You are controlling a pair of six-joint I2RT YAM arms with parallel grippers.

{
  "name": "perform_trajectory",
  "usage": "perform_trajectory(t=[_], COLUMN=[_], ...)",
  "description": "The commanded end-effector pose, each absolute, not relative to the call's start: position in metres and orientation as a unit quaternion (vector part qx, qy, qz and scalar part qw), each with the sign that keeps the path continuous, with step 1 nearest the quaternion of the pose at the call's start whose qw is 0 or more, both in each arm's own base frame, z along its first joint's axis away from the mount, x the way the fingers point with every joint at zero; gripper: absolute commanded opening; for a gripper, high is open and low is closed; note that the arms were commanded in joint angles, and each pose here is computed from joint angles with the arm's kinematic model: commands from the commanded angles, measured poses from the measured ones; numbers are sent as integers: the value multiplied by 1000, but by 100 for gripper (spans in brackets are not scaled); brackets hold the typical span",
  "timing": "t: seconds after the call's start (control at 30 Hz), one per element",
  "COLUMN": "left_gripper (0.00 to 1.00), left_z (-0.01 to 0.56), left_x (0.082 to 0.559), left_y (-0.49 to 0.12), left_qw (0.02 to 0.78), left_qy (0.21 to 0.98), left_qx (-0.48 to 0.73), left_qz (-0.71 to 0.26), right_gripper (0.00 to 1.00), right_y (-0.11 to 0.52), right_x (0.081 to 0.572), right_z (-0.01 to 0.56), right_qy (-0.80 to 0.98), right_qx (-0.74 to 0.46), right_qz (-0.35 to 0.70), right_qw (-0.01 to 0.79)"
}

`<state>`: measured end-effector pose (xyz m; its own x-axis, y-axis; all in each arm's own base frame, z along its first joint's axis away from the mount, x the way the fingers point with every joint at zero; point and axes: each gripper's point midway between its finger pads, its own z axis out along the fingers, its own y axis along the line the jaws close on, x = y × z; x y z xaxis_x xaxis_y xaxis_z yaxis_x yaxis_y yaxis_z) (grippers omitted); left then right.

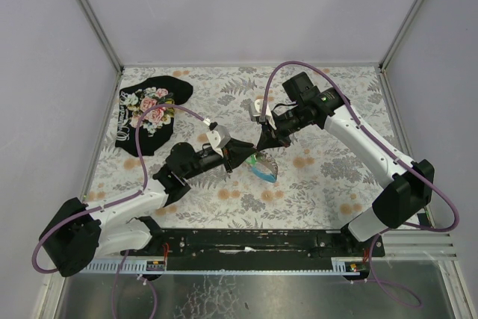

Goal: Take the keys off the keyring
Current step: Remove the key from the keyring.

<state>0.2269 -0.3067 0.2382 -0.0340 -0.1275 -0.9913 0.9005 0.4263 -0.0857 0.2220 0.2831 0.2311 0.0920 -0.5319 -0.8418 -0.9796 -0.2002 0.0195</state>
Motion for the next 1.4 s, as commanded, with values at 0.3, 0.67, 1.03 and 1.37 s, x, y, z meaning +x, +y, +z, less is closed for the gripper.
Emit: perform_trajectory(t=[0.3,0.67,1.03,1.37], left_gripper=[0,0,0,0], left_z=[237,239,241,246], left_x=[223,224,220,214], left_y=[-311,-312,-314,-307], left_qw=[596,587,570,577], left_qy=[582,594,602,595], left_qx=[348,331,328,357], left_qz=[-430,-438,-451,-432], right_gripper=[0,0,2,4], right_y=[288,287,284,285], right_x=[211,209,207,205], right_z=[262,260,259,262], right_qy=[519,521,520,520], right_qx=[-681,-680,-684,-680], right_qz=[396,399,395,404], right_qw=[333,329,324,324])
